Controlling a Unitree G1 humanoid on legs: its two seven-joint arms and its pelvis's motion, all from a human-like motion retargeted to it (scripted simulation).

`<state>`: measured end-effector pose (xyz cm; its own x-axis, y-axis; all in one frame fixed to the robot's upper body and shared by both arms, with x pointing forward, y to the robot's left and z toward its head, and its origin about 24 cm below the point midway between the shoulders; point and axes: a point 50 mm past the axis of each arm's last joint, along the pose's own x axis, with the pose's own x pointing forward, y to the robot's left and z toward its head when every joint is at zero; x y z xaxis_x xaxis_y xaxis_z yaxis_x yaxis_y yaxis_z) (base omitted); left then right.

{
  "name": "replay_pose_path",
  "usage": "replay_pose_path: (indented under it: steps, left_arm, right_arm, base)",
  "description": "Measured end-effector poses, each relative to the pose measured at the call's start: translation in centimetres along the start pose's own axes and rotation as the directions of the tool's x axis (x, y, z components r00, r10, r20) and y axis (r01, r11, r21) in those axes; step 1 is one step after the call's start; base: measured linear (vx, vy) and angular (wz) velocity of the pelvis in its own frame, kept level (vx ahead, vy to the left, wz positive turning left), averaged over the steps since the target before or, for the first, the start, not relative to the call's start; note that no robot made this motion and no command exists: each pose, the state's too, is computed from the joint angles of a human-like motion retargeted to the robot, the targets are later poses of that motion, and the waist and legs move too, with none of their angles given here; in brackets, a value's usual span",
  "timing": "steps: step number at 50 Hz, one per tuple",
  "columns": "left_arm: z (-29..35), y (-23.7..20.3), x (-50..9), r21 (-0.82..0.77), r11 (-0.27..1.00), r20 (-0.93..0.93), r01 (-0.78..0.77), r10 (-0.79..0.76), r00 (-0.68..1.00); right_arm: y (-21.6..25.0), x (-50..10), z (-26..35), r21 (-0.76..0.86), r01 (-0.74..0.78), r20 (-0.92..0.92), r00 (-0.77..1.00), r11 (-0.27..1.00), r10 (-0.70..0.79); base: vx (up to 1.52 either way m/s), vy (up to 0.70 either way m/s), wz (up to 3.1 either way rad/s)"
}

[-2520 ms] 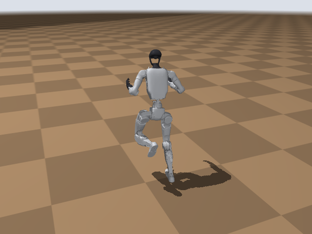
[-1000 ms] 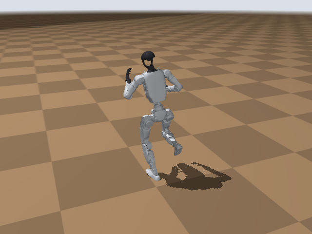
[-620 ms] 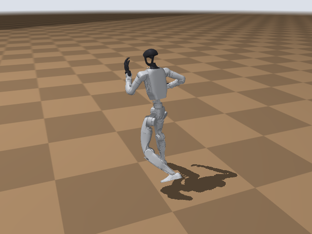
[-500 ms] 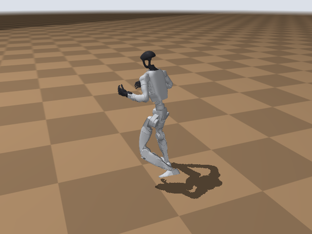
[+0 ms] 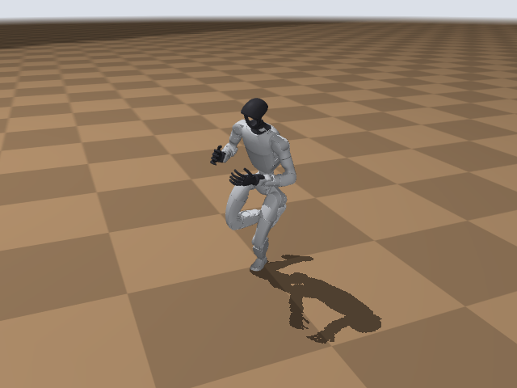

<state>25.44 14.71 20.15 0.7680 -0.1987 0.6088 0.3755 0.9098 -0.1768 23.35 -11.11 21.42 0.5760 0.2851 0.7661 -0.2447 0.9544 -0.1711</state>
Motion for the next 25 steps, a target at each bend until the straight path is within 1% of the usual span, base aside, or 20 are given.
replay_pose_path:
  steps: [2,3,5,8,10,11,13,15,18,20,22,23,25]
  left_arm:
    - [4.0,-3.1,4.2,0.037,0.985,0.217,0.17,-0.174,0.96]
    - [6.8,-4.4,5.4,0.072,0.968,0.332,0.239,-0.25,0.909]
    - [12.2,-6.4,6.4,0.184,0.935,0.53,0.303,-0.355,0.77]
    - [18.2,-8.2,6.1,0.317,0.906,0.71,0.28,-0.422,0.563]
    - [20.4,-9.0,5.6,0.356,0.896,0.768,0.265,-0.442,0.464]
    - [20.8,-9.1,5.4,0.365,0.897,0.78,0.25,-0.441,0.443]
    - [20.7,-8.7,5.0,0.371,0.902,0.789,0.222,-0.432,0.437]
    - [19.8,-7.6,4.6,0.342,0.916,0.781,0.21,-0.401,0.479]
    - [17.4,-6.2,4.3,0.235,0.943,0.745,0.238,-0.332,0.579]
    - [15.2,-5.8,4.4,0.175,0.946,0.684,0.272,-0.316,0.658]
    - [12.0,-5.1,4.6,0.127,0.957,0.579,0.259,-0.284,0.764]
    - [10.0,-4.3,4.6,0.111,0.969,0.505,0.219,-0.245,0.828]
    - [5.3,-1.1,3.1,0.09,0.995,0.301,0.046,-0.071,0.951]
  right_arm:
    - [-2.3,-1.1,0.4,-0.047,0.124,0.008,0.992,0.991,-0.124]
    - [-3.3,-1.5,1.0,-0.074,0.162,0.031,0.987,0.984,-0.16]
    - [-5.2,-2.1,2.4,-0.17,0.194,0.065,0.981,0.966,-0.185]
    - [-7.6,-3.5,3.7,-0.303,0.183,0.037,0.983,0.935,-0.18]
    - [-9.0,-4.9,4.3,-0.352,0.165,-0.023,0.983,0.921,-0.184]
    - [-9.6,-5.7,4.4,-0.369,0.145,-0.071,0.981,0.918,-0.183]
    - [-10.3,-7.3,4.4,-0.394,0.086,-0.182,0.969,0.915,-0.169]
    - [-10.4,-8.8,4.2,-0.429,0.007,-0.286,0.947,0.903,-0.144]
    - [-9.9,-9.4,4.8,-0.5,-0.07,-0.331,0.936,0.863,-0.116]
    - [-9.3,-8.8,5.9,-0.501,-0.05,-0.282,0.953,0.864,-0.108]
    - [-8.8,-7.4,7.1,-0.499,-0.001,-0.166,0.982,0.867,-0.094]
    - [-8.6,-6.5,7.5,-0.497,0.018,-0.105,0.991,0.867,-0.08]
    - [-8.7,-4.5,7.4,-0.481,0.016,-0.033,0.999,0.877,-0.037]
  base:
    - [0.27,0.13,3.42]
    - [0.36,0.16,2.99]
    - [0.44,0.16,2.68]
    - [0.58,0.16,2.54]
    - [0.72,0.15,2.67]
    - [0.79,0.13,2.83]
    - [0.84,0.07,2.78]
    - [0.86,-0.04,2.47]
    - [0.83,-0.14,2.06]
    - [0.7,-0.15,1.93]
    - [0.56,-0.14,1.91]
    - [0.54,-0.14,1.58]
    - [0.59,-0.15,0.99]
